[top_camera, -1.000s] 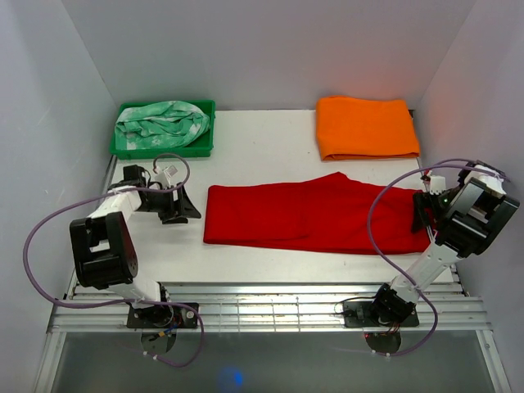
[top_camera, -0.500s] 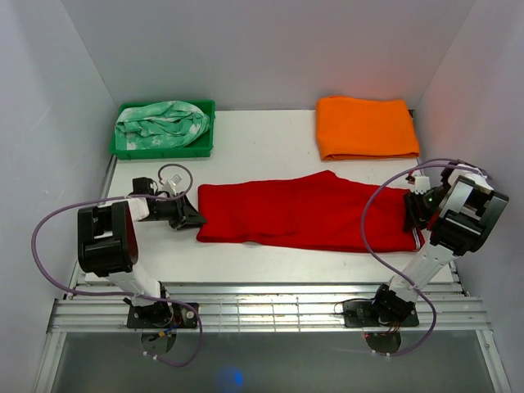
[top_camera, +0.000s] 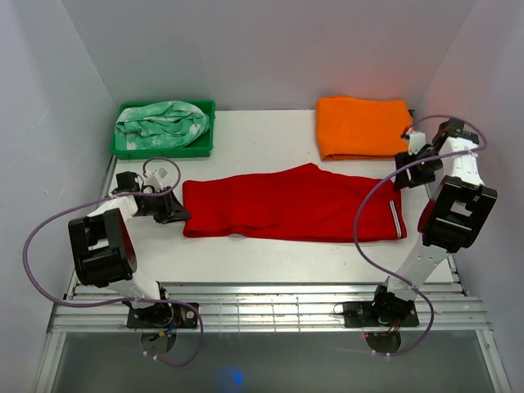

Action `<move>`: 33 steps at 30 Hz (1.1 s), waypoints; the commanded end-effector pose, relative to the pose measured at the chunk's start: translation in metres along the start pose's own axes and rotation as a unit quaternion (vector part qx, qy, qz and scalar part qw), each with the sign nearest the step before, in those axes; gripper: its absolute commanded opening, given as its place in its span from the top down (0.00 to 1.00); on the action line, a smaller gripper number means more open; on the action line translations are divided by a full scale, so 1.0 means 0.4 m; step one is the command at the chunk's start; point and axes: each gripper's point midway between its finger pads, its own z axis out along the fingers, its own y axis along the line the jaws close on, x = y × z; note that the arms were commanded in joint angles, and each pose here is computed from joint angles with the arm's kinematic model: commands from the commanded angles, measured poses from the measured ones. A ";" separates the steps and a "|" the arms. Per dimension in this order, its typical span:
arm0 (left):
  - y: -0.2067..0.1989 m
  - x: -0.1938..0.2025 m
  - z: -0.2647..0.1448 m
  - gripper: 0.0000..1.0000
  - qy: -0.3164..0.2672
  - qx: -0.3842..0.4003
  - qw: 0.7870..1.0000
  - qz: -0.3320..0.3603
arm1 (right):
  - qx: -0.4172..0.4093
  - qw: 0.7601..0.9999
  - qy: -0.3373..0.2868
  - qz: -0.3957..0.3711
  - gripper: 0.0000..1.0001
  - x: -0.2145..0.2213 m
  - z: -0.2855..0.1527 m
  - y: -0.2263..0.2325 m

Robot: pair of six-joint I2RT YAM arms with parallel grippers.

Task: Fold and stack the trousers
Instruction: Fold the trousers

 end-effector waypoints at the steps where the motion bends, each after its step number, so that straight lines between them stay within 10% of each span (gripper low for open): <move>1: -0.001 -0.030 -0.039 0.54 0.008 -0.023 0.998 0.058 | -0.010 0.991 -0.132 -0.011 0.37 -0.186 -0.191 0.079; 8: 0.029 -0.052 -0.076 0.16 0.005 -0.037 0.994 0.100 | -0.147 0.969 -0.196 -0.003 0.35 -0.309 -0.158 0.396; 18: 0.101 -0.108 -0.088 0.12 -0.010 -0.031 0.997 0.075 | -0.268 0.955 -0.125 -0.031 0.24 -0.334 0.112 0.806; 24: 0.075 -0.113 -0.082 0.25 -0.007 0.008 0.996 0.088 | -0.282 0.953 -0.113 0.011 0.24 -0.328 0.225 0.868; 33: 0.090 -0.115 -0.021 0.15 0.014 0.018 0.997 0.074 | -0.261 0.960 -0.064 0.073 0.26 -0.246 0.343 0.882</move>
